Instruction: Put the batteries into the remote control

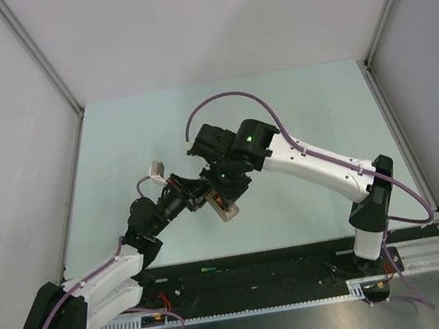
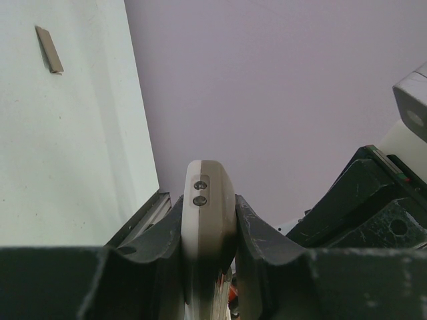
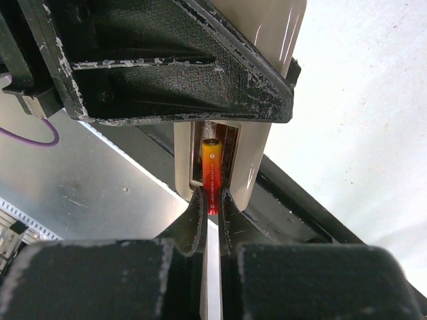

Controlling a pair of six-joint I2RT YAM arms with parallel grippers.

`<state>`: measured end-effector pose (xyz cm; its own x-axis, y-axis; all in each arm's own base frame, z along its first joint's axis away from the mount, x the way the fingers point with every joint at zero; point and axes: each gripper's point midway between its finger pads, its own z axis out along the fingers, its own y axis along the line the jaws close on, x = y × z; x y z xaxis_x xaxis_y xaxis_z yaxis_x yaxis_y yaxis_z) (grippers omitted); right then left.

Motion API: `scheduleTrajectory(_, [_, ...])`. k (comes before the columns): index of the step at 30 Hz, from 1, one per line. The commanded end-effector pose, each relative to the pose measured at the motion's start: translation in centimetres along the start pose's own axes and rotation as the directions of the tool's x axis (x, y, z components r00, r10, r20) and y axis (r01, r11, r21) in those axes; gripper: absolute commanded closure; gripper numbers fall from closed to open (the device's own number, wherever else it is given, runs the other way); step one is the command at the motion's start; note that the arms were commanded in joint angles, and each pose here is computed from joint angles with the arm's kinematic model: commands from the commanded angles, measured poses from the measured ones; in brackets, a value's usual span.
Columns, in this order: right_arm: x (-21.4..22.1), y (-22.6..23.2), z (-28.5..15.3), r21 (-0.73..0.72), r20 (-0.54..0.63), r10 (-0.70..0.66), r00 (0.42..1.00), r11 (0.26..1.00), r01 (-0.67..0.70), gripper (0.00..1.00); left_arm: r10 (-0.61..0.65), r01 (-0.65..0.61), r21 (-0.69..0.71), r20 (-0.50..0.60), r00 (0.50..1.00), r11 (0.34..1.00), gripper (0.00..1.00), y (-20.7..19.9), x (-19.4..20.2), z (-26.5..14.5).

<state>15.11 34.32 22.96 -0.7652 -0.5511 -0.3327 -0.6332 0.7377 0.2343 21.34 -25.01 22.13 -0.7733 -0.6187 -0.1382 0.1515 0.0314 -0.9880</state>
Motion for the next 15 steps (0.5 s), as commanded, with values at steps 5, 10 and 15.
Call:
scheduleTrajectory(5, [1.6,-1.5,0.2,0.057,-0.078,0.030,0.996,0.998,-0.026,1.00,0.037,-0.038,0.102,0.007,0.999,0.994,1.00,-3.2,-0.2,0.0])
scheduleTrajectory(10, [0.9,-0.9,0.6,0.047,-0.062,0.037,0.997,0.998,-0.035,1.00,0.044,-0.045,0.102,0.011,0.999,0.994,1.00,-3.2,-0.2,0.0])
scheduleTrajectory(15, [0.4,0.0,1.1,0.039,-0.051,0.035,0.998,0.999,-0.033,1.00,0.055,-0.056,0.101,0.017,0.998,0.993,1.00,-3.1,-0.3,0.1])
